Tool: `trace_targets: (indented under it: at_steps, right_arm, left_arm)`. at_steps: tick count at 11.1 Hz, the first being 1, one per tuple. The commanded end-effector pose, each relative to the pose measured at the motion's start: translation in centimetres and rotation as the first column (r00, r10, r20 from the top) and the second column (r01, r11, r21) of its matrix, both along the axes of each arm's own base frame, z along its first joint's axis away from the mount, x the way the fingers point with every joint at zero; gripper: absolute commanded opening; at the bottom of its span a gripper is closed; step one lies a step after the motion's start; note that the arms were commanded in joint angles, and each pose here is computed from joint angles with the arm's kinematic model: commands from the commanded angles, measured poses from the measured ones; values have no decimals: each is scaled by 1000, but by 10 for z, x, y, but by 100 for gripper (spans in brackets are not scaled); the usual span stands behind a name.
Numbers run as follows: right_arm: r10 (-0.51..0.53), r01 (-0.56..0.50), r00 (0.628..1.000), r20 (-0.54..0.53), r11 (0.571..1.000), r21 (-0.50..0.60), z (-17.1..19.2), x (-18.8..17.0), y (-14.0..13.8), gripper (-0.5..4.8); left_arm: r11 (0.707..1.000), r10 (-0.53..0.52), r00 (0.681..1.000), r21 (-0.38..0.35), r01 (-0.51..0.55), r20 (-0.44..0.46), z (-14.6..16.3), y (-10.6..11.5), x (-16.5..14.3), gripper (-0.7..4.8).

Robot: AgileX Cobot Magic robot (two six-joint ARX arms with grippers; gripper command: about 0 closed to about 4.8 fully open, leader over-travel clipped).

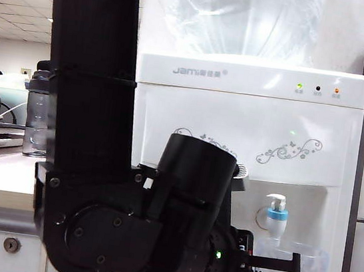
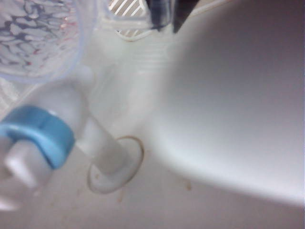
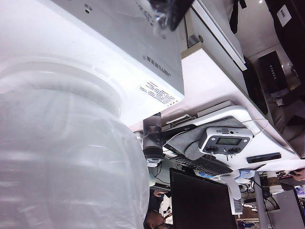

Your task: Pick up the plastic mug from the left desk, go to the cold water outlet of the water dispenser, press the vertical switch to get some water, then put the mug back on the desk.

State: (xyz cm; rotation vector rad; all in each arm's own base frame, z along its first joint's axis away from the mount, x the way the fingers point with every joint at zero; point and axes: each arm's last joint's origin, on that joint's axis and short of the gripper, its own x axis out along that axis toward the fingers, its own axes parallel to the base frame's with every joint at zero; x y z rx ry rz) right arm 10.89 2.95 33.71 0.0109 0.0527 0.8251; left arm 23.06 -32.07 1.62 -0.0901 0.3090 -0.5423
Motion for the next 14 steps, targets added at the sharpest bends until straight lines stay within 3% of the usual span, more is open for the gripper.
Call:
trace_targets:
  at_steps: [1,8,9,13,14]
  right_arm:
    - [3,-3,1000,12,1000,1,2,-1,0,-5]
    - [6,-6,1000,9,1000,1,2,-1,0,-6]
    - [6,-6,1000,9,1000,1,2,-1,0,-6]
    - [6,-7,999,-33,1000,-3,-2,-1,0,-6]
    - [-4,4,999,-53,1000,-6,-4,-3,0,-5]
  left_arm:
    - [1000,15,1000,-22,-15,16,4,-1,1,-6]
    - [999,21,1000,42,-20,-20,-3,1,0,-6]
    - [994,76,997,81,-74,-23,-6,3,1,-6]
    - [990,113,993,86,-111,-30,-9,5,1,-5]
    - [988,146,989,58,-146,2,-4,-12,9,-5]
